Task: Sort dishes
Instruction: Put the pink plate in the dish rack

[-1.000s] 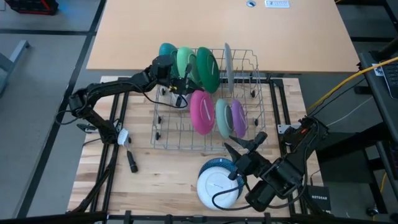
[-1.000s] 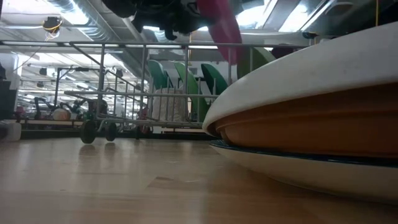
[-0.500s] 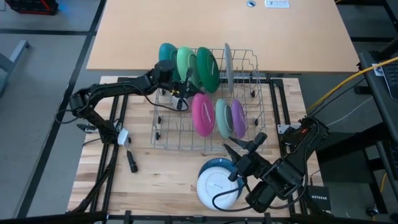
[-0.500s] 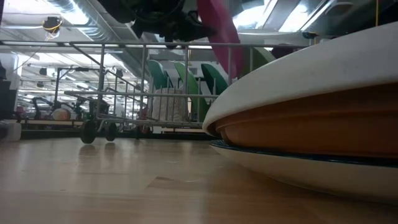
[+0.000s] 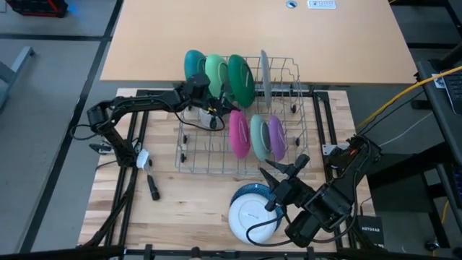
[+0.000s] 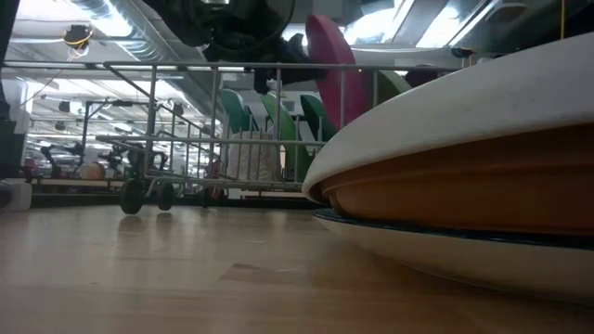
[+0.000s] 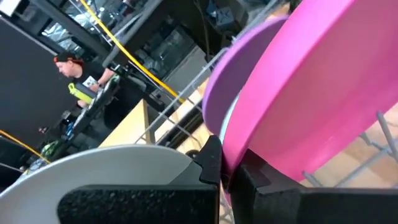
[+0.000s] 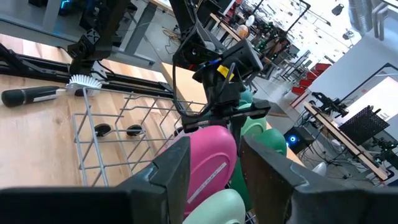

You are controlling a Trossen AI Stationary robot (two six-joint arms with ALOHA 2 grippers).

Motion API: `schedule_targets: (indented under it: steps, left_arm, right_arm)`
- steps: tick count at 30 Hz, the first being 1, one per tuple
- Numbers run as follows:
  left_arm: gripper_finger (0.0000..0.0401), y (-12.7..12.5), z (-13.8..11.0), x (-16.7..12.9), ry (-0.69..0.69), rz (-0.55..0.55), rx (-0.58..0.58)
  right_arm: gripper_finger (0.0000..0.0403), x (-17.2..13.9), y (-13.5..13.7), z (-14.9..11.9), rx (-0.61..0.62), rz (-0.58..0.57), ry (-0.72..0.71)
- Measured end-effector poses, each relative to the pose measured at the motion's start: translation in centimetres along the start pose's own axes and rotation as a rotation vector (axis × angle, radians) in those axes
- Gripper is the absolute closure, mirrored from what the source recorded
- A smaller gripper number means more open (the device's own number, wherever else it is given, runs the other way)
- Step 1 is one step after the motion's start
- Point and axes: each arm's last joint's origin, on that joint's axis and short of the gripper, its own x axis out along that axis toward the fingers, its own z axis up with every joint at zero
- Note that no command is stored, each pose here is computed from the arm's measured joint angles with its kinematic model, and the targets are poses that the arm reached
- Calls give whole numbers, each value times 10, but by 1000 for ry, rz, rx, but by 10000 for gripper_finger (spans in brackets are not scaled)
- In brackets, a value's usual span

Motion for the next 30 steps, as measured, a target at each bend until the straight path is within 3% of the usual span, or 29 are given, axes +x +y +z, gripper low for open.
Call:
schedule_targets:
  steps: [5,17,30]
  left_arm:
    - [399,-4,-4,0,48,-26,36]
    - [353,-11,-10,-1,121,-83,34]
    - [251,-11,-8,0,152,-57,-96]
  right_arm:
    - [259,0,0,0,0,6,5]
    - [259,0,1,1,21,17,9]
    - [259,0,4,2,46,47,27]
